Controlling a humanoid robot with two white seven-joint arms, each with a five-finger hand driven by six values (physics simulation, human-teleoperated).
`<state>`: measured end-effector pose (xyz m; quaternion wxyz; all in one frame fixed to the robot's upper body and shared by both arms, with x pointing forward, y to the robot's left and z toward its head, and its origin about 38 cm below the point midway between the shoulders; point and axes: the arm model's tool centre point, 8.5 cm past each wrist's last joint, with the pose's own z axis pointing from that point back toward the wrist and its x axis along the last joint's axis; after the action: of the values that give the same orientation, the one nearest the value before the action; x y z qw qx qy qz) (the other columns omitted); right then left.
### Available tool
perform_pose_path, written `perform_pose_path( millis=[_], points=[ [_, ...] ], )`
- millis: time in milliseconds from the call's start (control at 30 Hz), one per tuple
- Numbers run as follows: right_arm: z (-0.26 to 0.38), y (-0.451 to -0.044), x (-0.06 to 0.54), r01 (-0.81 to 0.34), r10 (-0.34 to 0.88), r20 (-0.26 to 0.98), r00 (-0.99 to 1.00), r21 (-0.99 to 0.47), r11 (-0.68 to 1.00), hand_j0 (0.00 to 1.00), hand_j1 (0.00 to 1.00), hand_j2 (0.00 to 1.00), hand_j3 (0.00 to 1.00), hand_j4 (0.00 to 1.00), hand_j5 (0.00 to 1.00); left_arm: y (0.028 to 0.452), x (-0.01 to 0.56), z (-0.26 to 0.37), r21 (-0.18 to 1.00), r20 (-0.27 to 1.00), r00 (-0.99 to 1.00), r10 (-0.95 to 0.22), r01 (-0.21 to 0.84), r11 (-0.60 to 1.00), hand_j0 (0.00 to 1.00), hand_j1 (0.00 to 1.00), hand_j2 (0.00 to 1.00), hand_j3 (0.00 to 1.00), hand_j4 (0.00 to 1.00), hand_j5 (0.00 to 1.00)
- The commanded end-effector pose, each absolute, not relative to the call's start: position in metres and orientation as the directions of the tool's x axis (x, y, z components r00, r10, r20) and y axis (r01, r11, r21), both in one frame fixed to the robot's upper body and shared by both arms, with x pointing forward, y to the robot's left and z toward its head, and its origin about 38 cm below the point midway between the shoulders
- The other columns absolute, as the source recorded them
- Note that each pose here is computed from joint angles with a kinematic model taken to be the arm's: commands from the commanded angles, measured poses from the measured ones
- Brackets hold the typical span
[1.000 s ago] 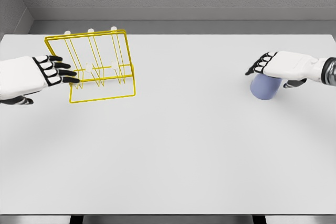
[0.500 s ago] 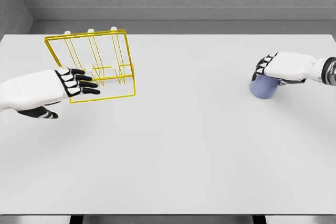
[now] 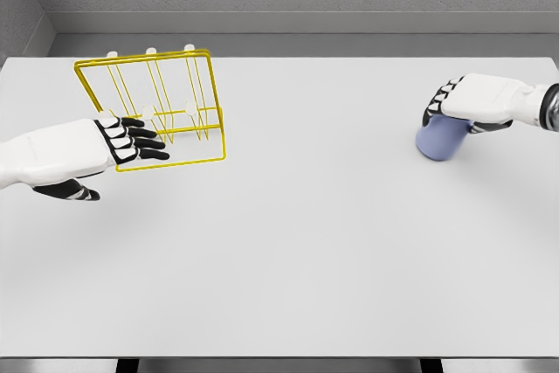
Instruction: Place the cup on the cup holder with both arms
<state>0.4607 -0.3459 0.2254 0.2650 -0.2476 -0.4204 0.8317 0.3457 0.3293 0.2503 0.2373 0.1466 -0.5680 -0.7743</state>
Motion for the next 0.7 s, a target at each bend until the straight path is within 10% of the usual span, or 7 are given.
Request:
perform_pose_path(
  millis=[0,667],
  points=[
    [0.231,-0.344,0.459,-0.218,0.642,-0.196,-0.741,-0.834,-0.506,0.67,0.67,0.67,0.67,0.67,0.67,0.33,0.346,0.25,0.949,0.047,-0.843,-0.536,0.205,-0.238,1.0,1.0,1.0,1.0,1.0,1.0],
    [0.266,-0.31,0.438,-0.073,0.533,-0.263,-0.804,-0.847,-0.527,0.57,0.57,0.57,0.57,0.57,0.57,0.329,0.346,0.248,0.945,0.046,-0.844,-0.534,0.21,-0.251,1.0,1.0,1.0,1.0,1.0,1.0]
  ],
)
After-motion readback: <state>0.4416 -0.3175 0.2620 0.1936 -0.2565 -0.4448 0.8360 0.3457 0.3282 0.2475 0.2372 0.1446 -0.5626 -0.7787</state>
